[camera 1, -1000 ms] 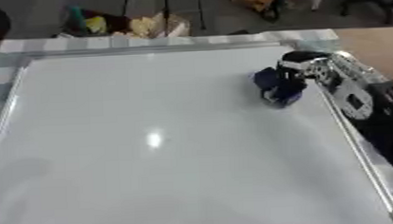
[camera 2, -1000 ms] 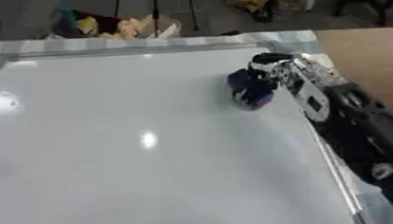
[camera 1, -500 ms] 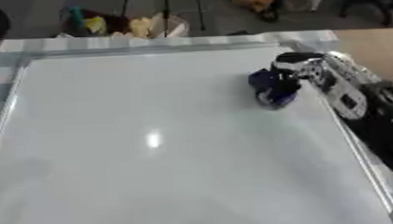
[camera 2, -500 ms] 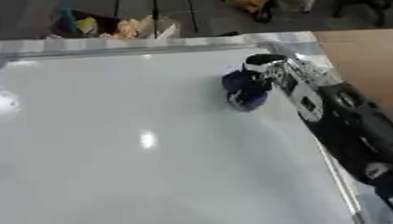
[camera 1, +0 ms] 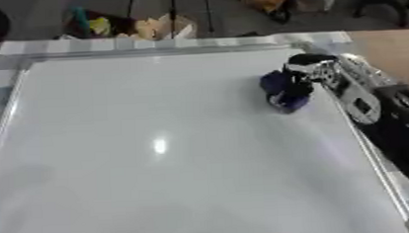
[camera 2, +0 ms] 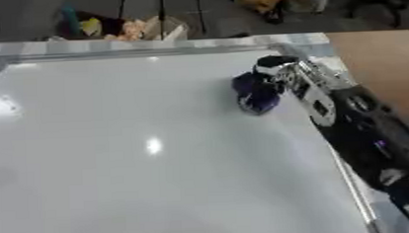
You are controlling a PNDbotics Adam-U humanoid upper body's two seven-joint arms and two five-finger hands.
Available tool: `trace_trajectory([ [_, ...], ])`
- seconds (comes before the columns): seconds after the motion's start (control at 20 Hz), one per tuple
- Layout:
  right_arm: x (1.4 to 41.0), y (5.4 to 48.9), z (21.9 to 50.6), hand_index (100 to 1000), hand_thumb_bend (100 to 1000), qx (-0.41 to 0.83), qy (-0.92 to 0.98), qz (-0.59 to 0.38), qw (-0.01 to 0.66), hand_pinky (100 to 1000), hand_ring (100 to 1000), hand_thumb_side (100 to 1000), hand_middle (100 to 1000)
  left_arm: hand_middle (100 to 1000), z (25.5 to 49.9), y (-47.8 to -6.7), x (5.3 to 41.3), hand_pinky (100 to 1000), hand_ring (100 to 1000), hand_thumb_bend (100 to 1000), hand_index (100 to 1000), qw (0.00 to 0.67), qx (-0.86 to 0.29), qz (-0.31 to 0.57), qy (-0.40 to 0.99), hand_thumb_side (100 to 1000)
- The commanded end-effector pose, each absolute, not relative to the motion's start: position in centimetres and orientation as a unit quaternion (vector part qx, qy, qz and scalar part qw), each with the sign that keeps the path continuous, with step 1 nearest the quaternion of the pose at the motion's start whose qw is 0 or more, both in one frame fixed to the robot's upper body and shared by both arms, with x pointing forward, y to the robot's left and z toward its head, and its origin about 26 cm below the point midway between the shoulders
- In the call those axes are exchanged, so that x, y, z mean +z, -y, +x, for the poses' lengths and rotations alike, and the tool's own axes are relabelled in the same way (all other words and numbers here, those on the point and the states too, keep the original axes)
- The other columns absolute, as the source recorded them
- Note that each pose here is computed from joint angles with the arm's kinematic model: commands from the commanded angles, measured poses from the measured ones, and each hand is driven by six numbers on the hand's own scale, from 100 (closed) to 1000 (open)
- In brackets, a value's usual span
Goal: Wipe the whiteboard clean with a brush.
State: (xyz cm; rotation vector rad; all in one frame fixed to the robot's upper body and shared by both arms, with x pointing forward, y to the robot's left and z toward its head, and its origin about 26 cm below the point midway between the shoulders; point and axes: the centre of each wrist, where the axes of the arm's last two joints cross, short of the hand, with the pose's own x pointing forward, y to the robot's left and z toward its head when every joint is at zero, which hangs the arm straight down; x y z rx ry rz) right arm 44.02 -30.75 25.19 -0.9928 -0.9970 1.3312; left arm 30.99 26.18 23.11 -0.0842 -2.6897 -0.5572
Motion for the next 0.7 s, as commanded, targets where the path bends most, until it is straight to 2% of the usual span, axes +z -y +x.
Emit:
trace_trajectory([
  [0.05, 26.1, 32.1, 44.0, 483, 100, 0.547, 0.418, -0.447, 0.570, 512, 574, 491, 307, 543, 30.7, -26.1, 23.8, 384, 596, 129, 713, 0.183, -0.201, -0.031, 0.962, 982],
  [0.7, 25.4, 35.4, 44.0, 490, 100, 0.502, 0.387, -0.487, 0.601, 511, 578, 496, 312, 543, 30.7, -26.0, 23.7, 384, 599, 126, 713, 0.182, -0.202, -0.032, 0.962, 980],
])
